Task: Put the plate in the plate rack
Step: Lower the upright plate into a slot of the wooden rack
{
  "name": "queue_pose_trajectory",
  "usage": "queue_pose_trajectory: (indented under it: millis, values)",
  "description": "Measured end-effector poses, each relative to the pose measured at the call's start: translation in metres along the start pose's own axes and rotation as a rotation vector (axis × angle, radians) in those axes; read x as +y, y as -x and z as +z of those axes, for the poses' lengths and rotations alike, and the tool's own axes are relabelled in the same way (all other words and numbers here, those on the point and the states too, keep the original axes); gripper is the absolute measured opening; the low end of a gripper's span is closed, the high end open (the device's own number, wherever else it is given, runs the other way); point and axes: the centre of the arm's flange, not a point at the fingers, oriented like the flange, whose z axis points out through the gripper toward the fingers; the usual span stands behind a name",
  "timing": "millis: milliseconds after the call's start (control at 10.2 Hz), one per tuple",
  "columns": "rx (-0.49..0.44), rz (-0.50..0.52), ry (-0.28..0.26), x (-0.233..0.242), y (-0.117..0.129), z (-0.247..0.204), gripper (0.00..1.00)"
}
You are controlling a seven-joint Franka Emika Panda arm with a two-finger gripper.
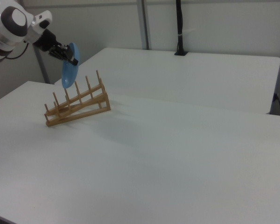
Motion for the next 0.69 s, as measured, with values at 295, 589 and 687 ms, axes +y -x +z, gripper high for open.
queue_pose_trajectory:
  millis: [295, 589, 687]
  values:
    - [0.117, 0.032, 0.108, -0.046, 0.016, 0.014, 0.05]
    - [0.122, -0.01, 0.137, -0.073, 0.032, 0.037, 0.05]
    - [0.139, -0.019, 0.154, -0.08, 0.036, 0.042, 0.05]
